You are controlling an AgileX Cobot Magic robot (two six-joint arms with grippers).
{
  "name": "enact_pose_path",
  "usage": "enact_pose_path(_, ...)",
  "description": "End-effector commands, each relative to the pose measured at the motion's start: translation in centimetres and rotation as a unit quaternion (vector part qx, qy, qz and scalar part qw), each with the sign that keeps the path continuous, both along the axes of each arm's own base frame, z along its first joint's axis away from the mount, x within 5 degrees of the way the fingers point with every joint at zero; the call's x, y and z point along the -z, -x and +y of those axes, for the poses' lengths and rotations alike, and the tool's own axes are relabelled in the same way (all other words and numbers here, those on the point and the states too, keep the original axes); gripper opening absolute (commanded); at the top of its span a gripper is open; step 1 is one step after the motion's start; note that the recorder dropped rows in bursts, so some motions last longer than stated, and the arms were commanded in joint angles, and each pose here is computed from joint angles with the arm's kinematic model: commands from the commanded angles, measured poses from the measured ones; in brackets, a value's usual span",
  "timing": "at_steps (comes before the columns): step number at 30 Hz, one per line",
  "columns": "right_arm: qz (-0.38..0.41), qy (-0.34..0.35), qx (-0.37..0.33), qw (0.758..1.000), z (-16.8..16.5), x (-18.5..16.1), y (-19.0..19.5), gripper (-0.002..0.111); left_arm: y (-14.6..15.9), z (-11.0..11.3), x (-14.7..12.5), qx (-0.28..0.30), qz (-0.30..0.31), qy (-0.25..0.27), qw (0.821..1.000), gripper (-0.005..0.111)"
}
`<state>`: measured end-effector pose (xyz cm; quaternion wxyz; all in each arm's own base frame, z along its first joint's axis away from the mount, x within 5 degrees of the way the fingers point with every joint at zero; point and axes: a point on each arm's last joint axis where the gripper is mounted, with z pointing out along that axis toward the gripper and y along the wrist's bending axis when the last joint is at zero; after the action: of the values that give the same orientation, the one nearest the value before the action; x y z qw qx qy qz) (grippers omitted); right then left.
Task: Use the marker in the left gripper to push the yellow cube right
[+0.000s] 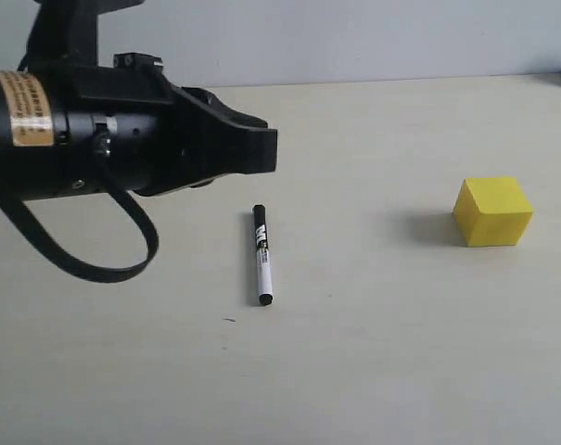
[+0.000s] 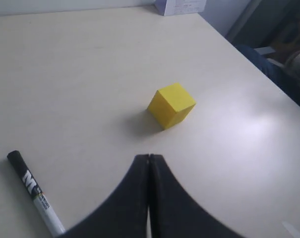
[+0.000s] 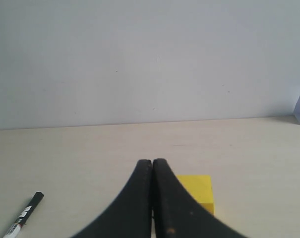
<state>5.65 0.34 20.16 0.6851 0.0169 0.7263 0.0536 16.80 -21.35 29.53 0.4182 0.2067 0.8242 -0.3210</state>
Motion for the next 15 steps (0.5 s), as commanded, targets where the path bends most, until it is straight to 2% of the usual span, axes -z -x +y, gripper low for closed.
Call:
enact_pose_path(1,-0.004,0.001,0.000,1.000,0.00,0.06,0.02,0.000,0.47,0.46,-0.91,0.004,-0.018,0.016,1.000,0.000)
enact_pose_path(13,-0.004,0.001,0.000,1.000,0.00,0.06,0.02,0.000,0.50,0.49,-0.97,0.004,-0.019,0.017,1.000,0.000)
enact_pose_path(15,-0.004,0.001,0.000,1.000,0.00,0.06,0.02,0.000,0.52,0.50,-0.91,-0.008,0.005,0.032,0.999,0.000)
